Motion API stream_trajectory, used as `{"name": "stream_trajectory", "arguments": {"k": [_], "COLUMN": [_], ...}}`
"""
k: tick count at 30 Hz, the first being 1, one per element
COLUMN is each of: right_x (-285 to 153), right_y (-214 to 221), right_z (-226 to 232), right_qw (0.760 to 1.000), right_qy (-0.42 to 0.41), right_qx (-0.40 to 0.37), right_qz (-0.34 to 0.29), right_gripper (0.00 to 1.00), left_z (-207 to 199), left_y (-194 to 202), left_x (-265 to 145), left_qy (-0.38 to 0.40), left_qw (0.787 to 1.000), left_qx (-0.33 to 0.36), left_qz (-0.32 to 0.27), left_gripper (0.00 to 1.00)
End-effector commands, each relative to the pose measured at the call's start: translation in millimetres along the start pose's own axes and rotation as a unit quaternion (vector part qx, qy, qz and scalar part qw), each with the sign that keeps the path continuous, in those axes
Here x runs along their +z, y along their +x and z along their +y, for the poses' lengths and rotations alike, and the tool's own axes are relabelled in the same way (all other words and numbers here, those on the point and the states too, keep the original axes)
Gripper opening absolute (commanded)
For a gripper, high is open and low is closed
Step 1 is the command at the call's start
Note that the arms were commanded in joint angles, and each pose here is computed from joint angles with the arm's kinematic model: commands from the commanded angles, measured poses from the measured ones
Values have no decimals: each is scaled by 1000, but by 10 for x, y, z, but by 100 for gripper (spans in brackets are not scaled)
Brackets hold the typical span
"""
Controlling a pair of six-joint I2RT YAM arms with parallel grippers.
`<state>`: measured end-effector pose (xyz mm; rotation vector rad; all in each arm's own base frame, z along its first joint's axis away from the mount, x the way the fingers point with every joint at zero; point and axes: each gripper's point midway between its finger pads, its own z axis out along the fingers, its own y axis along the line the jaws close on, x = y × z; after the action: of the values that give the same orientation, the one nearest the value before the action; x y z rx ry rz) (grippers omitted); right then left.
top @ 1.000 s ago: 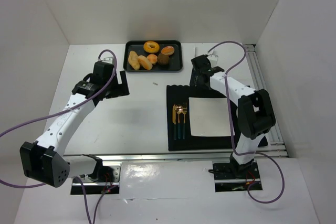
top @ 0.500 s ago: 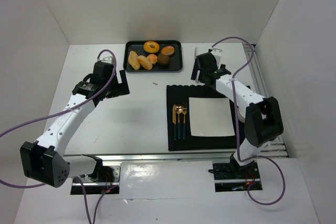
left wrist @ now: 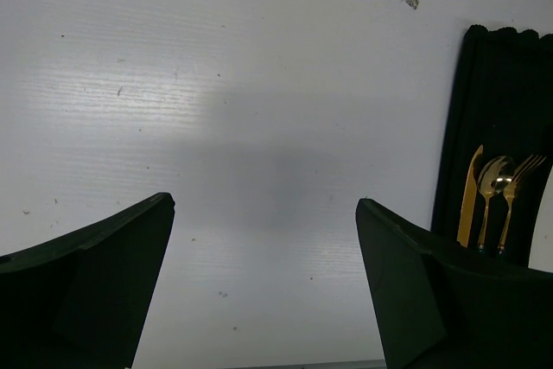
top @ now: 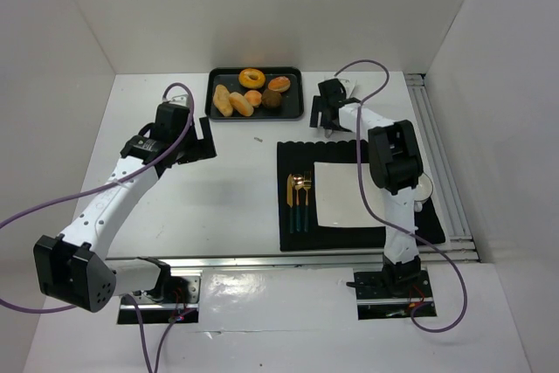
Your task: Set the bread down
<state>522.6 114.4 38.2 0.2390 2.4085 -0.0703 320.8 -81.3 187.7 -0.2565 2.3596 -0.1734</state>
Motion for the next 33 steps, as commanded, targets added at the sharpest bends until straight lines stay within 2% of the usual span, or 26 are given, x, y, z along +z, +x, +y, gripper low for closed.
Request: {"name": "stream_trajectory", "arguments": {"k": [1,5,7,8,10,12,13,16,18,19,21,22,23,24,27,28,33], "right_x": [124,438,518,660,721,845,859,870,730,696,530,455,380,188,-135,-403,-907], "right_y": [-259,-200,-326,-225,-372,-320,-411,-368,-507,-447,-616,-669,-726,-912,-1025,-1202,-1225], "right_z": [30,-34,-38,-49,-49,-10,-35,-25,-17,28,27,24,22,52,133,218,391], "right_qw": [1000,1000,999,1000,999,1000,999,1000,999,999,998,998,998,996,994,991,989], "right_qy": [0,8,9,18,20,16,16,13,7,4,2,1,0,-13,-26,-41,-91], "right_qx": [-6,-4,-3,-8,-2,-4,2,7,12,13,24,24,26,32,34,37,19], "right_qz": [-30,-29,-36,-25,-29,-22,-30,-25,-43,-40,-58,-61,-65,-84,-99,-123,-111], "right_gripper": [100,100,100,100,100,97,96,79,70,57,43,31,27,27,24,24,24], "left_z": [-45,-70,-70,-70,-70,-70,-40,-23,-26,-26,-26,-40,-36,-45,-43,-33,34], "left_y": [-27,-20,-20,-20,-20,-20,13,54,39,39,39,4,4,-22,-88,-67,-255], "left_x": [39,83,84,84,84,84,102,119,94,94,94,80,80,57,11,8,-130], "left_qy": [6,8,8,8,8,8,2,-1,1,1,1,3,3,4,4,2,-18], "left_qw": [1000,1000,1000,1000,1000,1000,1000,1000,1000,1000,1000,1000,1000,1000,1000,1000,999], "left_qx": [-10,-9,-9,-9,-9,-9,-8,-7,-8,-8,-8,-9,-4,-4,-1,-1,-1], "left_qz": [-5,3,3,3,3,3,6,11,7,7,7,3,3,1,-11,-7,-43], "left_gripper": [100,100,100,100,100,100,100,100,100,100,100,100,100,100,100,100,100]}}
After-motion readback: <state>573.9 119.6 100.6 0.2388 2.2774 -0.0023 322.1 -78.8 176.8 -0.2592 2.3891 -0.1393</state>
